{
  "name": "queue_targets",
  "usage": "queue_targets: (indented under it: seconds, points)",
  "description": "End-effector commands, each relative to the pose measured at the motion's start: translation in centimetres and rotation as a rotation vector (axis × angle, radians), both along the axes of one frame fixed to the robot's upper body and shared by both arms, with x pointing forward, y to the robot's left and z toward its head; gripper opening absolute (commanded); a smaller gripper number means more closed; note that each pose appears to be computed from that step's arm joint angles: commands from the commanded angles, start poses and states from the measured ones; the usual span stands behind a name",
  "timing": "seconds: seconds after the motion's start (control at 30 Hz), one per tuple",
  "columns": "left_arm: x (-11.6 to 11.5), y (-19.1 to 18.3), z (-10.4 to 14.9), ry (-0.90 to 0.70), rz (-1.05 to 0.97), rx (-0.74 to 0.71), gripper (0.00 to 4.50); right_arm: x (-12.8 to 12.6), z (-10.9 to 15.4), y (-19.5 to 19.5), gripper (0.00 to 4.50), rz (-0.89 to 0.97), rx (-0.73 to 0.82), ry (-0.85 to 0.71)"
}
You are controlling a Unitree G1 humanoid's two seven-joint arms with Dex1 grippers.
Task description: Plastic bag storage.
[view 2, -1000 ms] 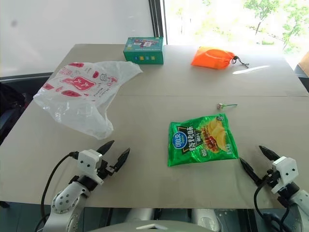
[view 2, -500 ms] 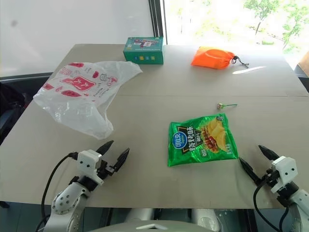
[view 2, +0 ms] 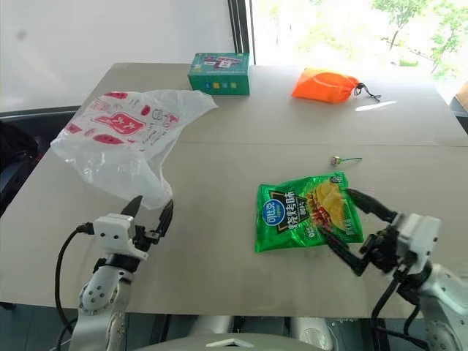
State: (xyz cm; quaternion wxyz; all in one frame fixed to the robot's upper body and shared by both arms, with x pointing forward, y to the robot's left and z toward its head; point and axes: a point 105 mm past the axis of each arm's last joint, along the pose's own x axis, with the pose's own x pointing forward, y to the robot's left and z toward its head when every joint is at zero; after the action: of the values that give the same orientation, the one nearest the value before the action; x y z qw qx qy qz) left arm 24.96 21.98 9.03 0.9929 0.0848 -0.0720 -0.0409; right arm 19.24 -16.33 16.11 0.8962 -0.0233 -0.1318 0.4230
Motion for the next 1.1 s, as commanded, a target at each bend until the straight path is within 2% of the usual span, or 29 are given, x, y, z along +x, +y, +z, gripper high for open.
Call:
queue_targets:
  seconds: [0.03,0.47,0.57,0.6,0.67,0.7,0.77,0.93,1.0,1.1]
  points:
    - [1.4,0.3,0.2,-0.011,0.06,0.009,3.56,0.3,-0.1,1.1,4.5,0.066,-0.065,-0.01]
    - [4.1,-0.7,-0.6,0.038,0.113,-0.059,3.56,0.6,-1.8,-0.3,4.5,0.037,-0.101,0.035]
    - [4.4,-0.5,0.4,0.002,0.125,-0.081,2.78,0.6,-1.9,-0.4,4.5,0.025,-0.098,0.036]
    - [4.5,-0.4,0.6,-0.005,0.127,-0.086,2.22,0.6,-2.0,-0.4,4.5,0.021,-0.099,0.036]
    - [4.6,-0.2,1.1,-0.018,0.123,-0.086,1.4,0.5,-2.1,-0.5,4.5,0.011,-0.097,0.037]
    - [4.7,-0.2,1.3,-0.026,0.123,-0.087,0.73,0.6,-2.2,-0.6,4.5,0.001,-0.098,0.041]
    - [4.7,-0.2,1.8,-0.04,0.111,-0.102,0.06,0.7,-2.4,-1.1,4.5,-0.029,-0.089,0.048]
    - [4.0,-1.3,2.1,-0.039,0.011,-0.123,0.06,2.7,-1.6,-3.4,4.5,-0.176,-0.02,0.065]
    - [3.3,-1.3,1.9,-0.031,-0.009,-0.118,0.06,3.7,-1.8,-4.4,4.5,-0.233,-0.017,0.126]
    - [2.4,-1.0,1.3,-0.01,-0.012,-0.103,0.06,4.6,-2.0,-4.8,4.5,-0.253,0.07,0.265]
